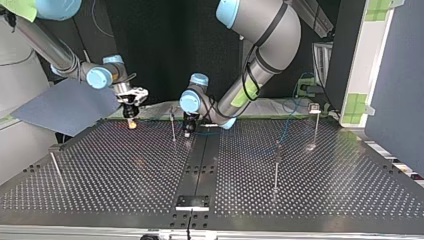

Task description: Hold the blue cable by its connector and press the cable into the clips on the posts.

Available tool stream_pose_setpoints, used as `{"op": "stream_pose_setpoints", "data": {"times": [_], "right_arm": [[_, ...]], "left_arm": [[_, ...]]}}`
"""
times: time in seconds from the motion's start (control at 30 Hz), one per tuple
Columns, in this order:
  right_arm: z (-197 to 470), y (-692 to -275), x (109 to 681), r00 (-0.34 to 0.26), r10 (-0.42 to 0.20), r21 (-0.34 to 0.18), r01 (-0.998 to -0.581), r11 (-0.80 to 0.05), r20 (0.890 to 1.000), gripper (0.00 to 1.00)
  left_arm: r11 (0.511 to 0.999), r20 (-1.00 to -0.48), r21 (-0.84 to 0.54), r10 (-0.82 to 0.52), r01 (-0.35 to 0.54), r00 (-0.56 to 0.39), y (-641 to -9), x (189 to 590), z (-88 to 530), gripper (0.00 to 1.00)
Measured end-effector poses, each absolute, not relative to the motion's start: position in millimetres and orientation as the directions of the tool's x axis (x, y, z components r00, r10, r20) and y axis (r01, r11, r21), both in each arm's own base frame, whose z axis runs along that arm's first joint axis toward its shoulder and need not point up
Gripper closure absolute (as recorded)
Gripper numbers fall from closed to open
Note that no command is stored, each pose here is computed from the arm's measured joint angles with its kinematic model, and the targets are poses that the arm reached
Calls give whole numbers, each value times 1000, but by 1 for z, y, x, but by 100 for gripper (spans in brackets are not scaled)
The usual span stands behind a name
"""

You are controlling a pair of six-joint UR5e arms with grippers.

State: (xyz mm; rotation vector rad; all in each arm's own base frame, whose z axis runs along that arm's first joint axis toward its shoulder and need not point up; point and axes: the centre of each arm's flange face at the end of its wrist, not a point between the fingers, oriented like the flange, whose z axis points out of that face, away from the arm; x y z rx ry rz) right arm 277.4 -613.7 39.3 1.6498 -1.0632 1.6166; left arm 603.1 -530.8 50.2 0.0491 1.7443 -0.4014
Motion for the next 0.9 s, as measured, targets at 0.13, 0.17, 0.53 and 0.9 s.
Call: {"op": "stream_pose_setpoints", "data": {"times": [0.13, 0.17, 0.53, 0.9], "right_arm": [[31, -614, 277, -50, -163, -126, -856, -502, 985, 100], [30, -614, 277, -49, -165, -127, -856, -502, 985, 100], [28, -614, 277, -49, -171, -129, -855, -502, 984, 100], [28, -613, 278, -48, -174, -131, -854, -503, 984, 100]], "left_arm": [[940, -961, -230, -178, 253, -214, -531, 603, 50, 98], [940, -961, -228, -176, 253, -214, -531, 603, 50, 98], [944, -964, -192, -131, 267, -230, -538, 592, 49, 0], [972, -965, -55, 6, 227, -262, -531, 581, 43, 0]]}}
